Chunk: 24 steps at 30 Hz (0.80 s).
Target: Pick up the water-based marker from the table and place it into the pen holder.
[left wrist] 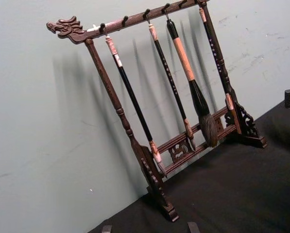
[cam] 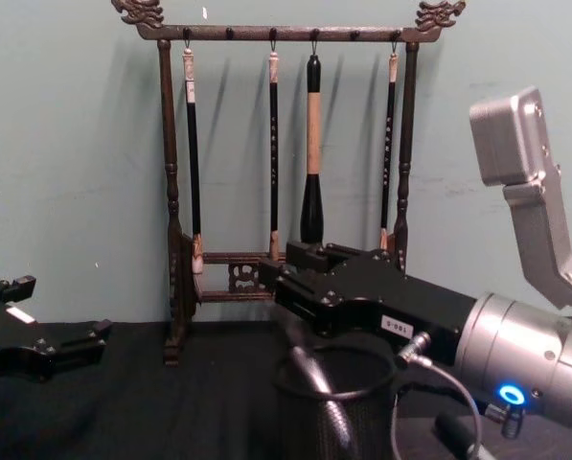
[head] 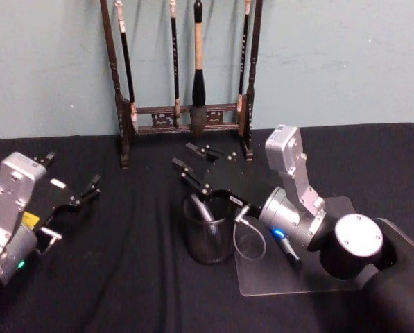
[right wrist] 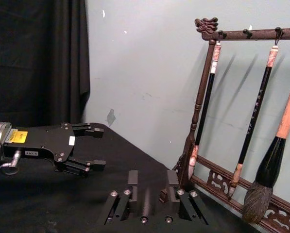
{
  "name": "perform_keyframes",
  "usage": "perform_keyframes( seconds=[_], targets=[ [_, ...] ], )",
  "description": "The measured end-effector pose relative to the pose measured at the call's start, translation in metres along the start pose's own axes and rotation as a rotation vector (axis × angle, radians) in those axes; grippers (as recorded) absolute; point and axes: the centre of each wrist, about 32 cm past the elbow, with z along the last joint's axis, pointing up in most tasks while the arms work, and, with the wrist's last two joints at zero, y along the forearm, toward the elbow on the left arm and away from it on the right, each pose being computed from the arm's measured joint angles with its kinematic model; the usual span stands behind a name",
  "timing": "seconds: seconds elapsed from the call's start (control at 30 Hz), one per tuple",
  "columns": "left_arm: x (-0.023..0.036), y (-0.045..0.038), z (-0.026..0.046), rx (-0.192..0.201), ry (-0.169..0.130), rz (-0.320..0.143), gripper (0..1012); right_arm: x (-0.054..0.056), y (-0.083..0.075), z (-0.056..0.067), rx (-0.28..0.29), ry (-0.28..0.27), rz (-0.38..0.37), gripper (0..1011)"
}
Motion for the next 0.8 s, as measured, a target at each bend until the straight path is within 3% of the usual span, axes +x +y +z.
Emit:
perform_keyframes(
  seconds=[0.1, 0.13, 0.17, 0.23, 0.3, 0.53, 0.6, 0.63, 0.8],
  targets=[
    [0.0, 0.0, 0.0, 0.0, 0.0, 0.0, 1009, 0.0, -0.0001, 0.0001, 0.0, -0.001, 0.0, 409],
    [0.0, 0.0, 0.0, 0.0, 0.0, 0.0, 1009, 0.0, -0.0001, 0.0001, 0.0, -0.001, -0.001, 490],
    [0.0, 0.0, 0.0, 0.0, 0.0, 0.0, 1009, 0.0, -0.0001, 0.0001, 0.001, -0.001, -0.001, 490],
    [0.0, 0.0, 0.0, 0.0, 0.0, 0.0, 1009, 0.0, -0.0001, 0.0001, 0.001, -0.001, -0.001, 593],
    [0.0, 0.0, 0.0, 0.0, 0.0, 0.0, 1009, 0.0, -0.0002, 0.0001, 0.001, -0.001, -0.001, 624],
    [0.0, 0.0, 0.0, 0.0, 0.0, 0.0, 1009, -0.0001, -0.0002, 0.0001, 0.002, -0.001, -0.002, 927],
    [0.0, 0.0, 0.0, 0.0, 0.0, 0.0, 1009, -0.0001, -0.0002, 0.0001, 0.002, -0.001, -0.002, 939],
    [0.0, 0.0, 0.0, 0.0, 0.0, 0.0, 1009, 0.0, -0.0004, 0.0005, 0.002, -0.002, -0.003, 1002],
    [0.0, 0.0, 0.0, 0.0, 0.0, 0.0, 1009, 0.0018, -0.0035, 0.0035, 0.001, -0.006, -0.009, 1002]
  ],
)
